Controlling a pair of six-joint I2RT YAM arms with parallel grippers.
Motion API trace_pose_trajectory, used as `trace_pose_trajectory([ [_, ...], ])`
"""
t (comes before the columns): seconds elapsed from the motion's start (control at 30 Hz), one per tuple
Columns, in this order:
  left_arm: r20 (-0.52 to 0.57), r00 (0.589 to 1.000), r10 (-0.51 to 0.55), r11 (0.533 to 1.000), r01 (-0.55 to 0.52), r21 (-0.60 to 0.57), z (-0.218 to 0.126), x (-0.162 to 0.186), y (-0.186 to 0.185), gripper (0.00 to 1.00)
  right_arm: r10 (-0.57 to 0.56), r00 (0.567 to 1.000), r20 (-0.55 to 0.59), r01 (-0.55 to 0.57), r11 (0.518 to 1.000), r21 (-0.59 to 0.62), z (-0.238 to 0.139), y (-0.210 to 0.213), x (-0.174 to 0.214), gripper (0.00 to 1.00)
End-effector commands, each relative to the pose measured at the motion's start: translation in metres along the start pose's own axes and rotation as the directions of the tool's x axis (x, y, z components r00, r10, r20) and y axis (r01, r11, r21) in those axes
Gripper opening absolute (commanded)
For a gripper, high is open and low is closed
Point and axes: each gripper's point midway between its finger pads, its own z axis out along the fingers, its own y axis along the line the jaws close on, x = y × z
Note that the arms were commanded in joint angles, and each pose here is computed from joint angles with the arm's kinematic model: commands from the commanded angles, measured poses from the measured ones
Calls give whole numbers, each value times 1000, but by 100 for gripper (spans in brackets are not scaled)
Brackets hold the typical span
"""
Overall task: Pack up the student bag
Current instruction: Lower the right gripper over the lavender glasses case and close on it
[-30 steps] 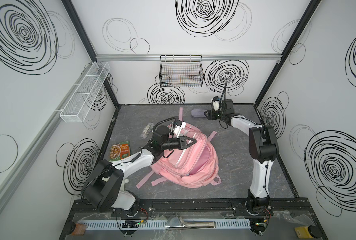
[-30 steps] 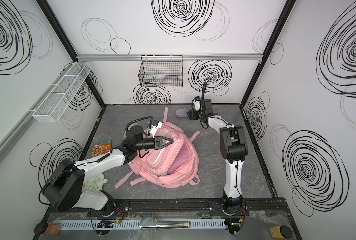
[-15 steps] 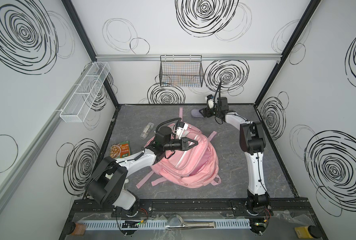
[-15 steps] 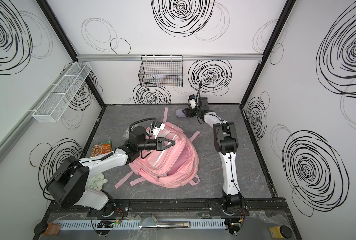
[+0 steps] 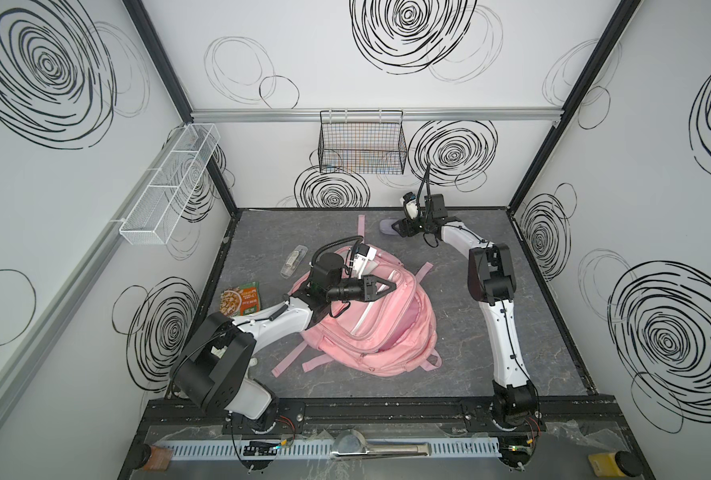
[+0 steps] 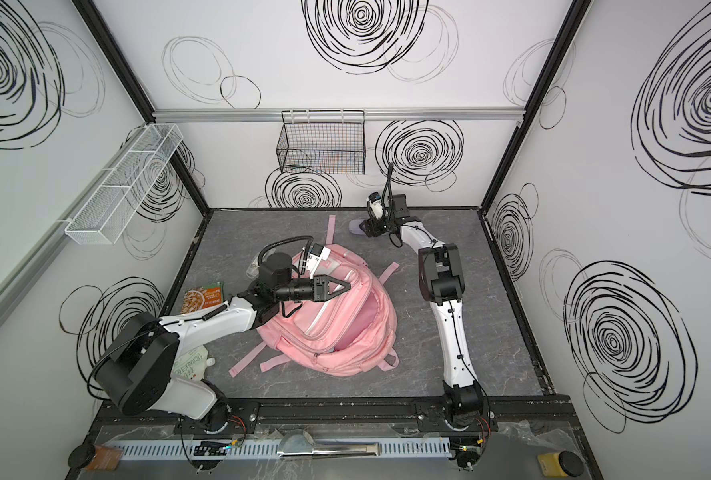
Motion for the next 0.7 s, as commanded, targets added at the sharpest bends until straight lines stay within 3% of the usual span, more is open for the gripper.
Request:
trace_pose_trajectory([
  [0.0, 28, 999, 47, 999, -47, 25, -1, -12, -12, 0, 10, 989, -149, -5, 999, 37, -9, 1, 29, 73],
  [0.23, 29, 998, 46, 999, -47, 27, -1, -13, -13, 0, 6, 980, -200, 5, 999, 54, -22, 3, 32, 70],
  [0.67, 24, 999, 37, 999, -38, 15, 0, -12, -7, 0, 12, 976, -217, 11, 994, 106, -3, -15, 46, 72],
])
